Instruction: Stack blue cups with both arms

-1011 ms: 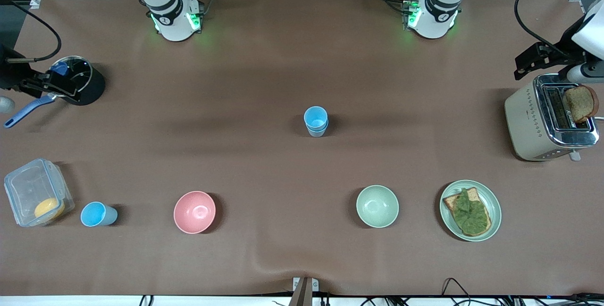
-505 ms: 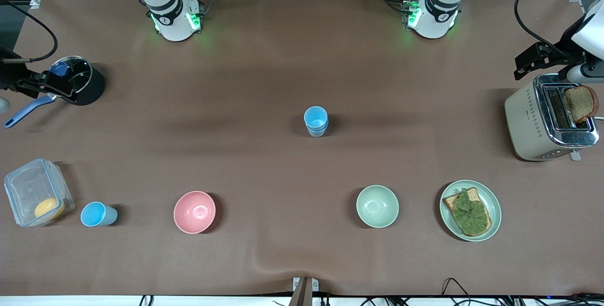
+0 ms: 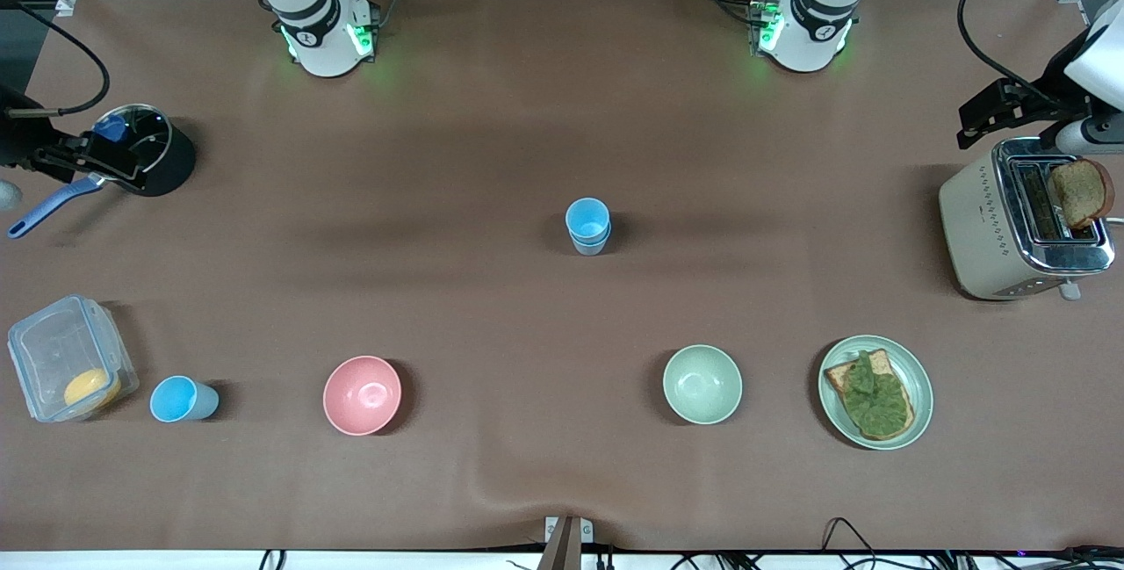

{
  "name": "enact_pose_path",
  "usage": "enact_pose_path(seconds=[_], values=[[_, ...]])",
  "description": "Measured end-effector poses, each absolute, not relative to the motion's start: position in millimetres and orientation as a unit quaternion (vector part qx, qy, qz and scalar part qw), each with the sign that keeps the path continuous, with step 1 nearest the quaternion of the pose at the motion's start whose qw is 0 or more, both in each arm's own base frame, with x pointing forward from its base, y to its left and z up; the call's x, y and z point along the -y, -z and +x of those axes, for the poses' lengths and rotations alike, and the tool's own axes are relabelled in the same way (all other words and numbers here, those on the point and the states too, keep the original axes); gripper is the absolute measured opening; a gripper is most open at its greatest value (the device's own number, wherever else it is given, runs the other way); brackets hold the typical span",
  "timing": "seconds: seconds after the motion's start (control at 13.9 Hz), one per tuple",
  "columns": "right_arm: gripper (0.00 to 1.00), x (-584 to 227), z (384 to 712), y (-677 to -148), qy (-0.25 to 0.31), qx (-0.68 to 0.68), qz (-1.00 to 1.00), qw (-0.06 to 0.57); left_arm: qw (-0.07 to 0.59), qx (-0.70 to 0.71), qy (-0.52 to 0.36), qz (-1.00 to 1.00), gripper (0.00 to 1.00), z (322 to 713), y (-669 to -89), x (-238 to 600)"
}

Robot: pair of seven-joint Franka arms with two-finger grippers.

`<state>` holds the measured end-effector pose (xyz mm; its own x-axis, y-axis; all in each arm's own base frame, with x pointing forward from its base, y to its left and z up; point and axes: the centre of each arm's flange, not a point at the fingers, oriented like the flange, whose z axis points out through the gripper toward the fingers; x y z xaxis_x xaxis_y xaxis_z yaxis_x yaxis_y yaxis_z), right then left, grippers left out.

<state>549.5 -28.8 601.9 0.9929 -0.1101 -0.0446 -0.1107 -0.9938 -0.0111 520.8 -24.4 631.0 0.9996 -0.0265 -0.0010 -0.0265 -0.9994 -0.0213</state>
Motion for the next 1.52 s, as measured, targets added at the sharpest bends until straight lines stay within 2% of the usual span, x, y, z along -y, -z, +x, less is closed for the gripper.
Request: enact_pose_path(seconds=[0.65,1.52], values=[[1.0,5,539,-658,-0.011,-0.033,-0.999,0.007,0.011,-0.013,-0.001,-1.0,1.0,521,-630,25],[1.0,5,535,-657,-0.027,-0.034,-0.999,0.007,0.011,-0.014,-0.001,-1.0,1.0,521,-630,25]])
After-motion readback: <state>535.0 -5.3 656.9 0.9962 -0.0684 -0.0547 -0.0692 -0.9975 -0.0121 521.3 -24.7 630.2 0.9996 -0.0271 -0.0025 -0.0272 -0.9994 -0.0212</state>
